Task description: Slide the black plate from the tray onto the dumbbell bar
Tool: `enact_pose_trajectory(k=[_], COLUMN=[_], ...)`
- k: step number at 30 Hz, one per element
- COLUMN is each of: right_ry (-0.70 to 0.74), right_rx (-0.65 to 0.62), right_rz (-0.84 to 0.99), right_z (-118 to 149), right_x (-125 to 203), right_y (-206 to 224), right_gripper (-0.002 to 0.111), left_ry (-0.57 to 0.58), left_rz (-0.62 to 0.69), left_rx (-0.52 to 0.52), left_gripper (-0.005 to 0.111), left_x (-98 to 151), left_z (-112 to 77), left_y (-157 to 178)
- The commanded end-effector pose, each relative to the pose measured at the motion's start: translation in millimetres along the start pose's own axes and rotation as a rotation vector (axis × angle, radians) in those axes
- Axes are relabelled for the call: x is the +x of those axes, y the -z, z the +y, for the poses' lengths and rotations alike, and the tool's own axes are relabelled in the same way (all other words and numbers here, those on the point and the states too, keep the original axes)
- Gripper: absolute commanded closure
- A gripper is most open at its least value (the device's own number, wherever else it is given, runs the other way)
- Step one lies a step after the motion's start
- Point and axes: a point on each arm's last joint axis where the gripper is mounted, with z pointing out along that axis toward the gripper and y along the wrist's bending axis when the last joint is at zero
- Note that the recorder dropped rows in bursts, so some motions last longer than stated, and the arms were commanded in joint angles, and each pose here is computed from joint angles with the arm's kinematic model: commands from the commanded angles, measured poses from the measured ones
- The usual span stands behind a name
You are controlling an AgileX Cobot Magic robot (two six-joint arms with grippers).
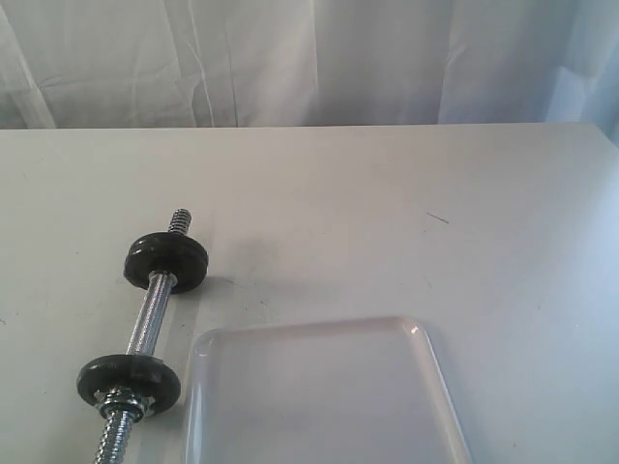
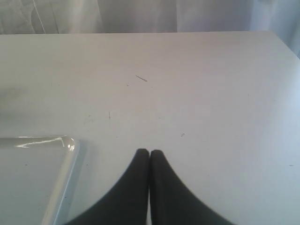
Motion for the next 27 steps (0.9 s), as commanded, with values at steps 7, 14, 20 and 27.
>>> enact_pose_trajectory(k=[7, 14, 20, 27], right_ry=[0.005, 0.005, 0.005, 0.005], right_rx=[0.007, 0.007, 0.007, 0.007], right_rz=[-0.006, -0.006, -0.006, -0.006], right_z=[-1, -1, -1, -1], right_x=[1, 1, 1, 1], right_y=[0, 0, 0, 0], right_gripper=[0.108, 0.108, 0.108, 0.108], left_ry=[0.038, 0.042, 0.041, 0.039], left_rz=[0.080, 0.115, 0.098, 0.078], left_rx=[-0.041, -0.034, -0.036, -0.038], left_gripper=[0.107, 0.107, 0.107, 0.107], left_x=[35, 41, 39, 37], left_z=[5.5, 4.8, 5.0, 5.3], left_y=[4, 6, 6, 6])
